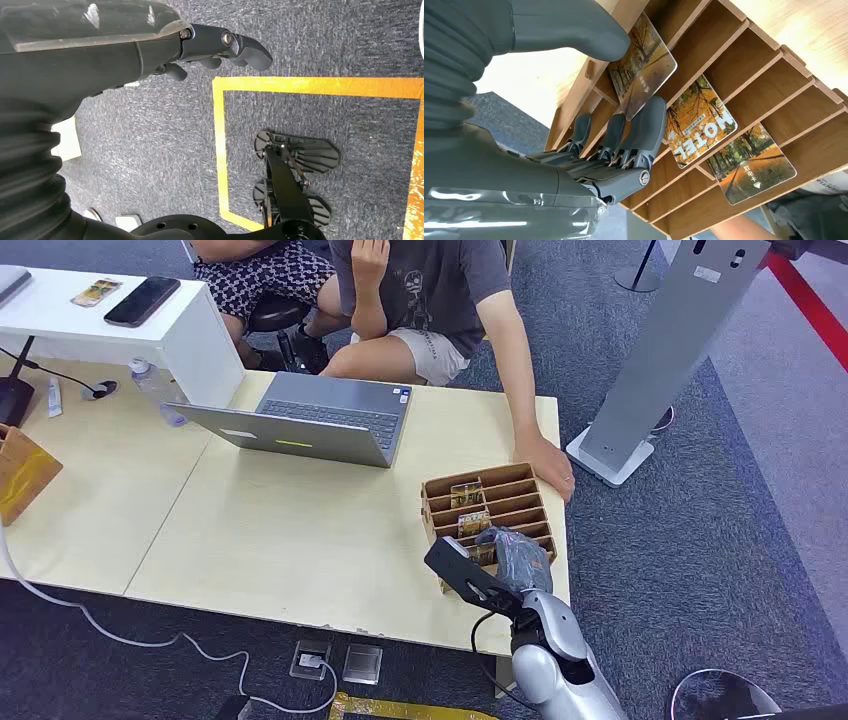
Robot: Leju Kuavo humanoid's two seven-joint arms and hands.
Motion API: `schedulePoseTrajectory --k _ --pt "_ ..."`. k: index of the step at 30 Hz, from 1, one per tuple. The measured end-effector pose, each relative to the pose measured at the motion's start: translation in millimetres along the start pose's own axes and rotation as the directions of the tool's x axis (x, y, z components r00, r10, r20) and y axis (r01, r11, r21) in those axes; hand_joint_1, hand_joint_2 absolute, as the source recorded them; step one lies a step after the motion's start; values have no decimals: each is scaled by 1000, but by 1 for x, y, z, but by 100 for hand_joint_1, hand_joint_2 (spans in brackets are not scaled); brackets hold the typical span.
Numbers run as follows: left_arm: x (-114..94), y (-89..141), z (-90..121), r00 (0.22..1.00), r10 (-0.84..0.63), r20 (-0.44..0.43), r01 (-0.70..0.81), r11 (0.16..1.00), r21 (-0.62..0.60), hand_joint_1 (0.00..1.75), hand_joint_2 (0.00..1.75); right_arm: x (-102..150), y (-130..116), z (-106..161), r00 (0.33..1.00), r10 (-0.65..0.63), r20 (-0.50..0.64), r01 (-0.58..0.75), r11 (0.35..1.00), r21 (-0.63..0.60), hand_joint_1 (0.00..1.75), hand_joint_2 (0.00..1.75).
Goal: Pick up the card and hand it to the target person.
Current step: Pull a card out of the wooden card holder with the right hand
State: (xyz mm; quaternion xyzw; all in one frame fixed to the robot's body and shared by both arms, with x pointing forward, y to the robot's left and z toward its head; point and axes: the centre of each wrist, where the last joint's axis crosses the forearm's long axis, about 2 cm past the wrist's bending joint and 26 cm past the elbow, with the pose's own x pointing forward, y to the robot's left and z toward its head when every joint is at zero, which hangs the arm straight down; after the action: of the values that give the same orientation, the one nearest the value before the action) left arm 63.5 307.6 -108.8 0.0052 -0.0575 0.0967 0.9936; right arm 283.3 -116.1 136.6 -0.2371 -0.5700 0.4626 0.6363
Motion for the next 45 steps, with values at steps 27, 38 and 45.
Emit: schedulePoseTrajectory --k 27,38,45 --pt "0 0 0 1000 0 0 0 1000 0 0 175 -2 3 0 1000 9 -2 -9 1000 6 69 175" --pt "0 0 0 1000 0 0 0 1000 -1 0 175 -3 3 0 1000 9 5 -9 1000 0 81 175" --pt "0 0 0 1000 0 -1 0 1000 -1 0 175 -3 2 0 1000 10 7 -10 1000 -3 82 175"
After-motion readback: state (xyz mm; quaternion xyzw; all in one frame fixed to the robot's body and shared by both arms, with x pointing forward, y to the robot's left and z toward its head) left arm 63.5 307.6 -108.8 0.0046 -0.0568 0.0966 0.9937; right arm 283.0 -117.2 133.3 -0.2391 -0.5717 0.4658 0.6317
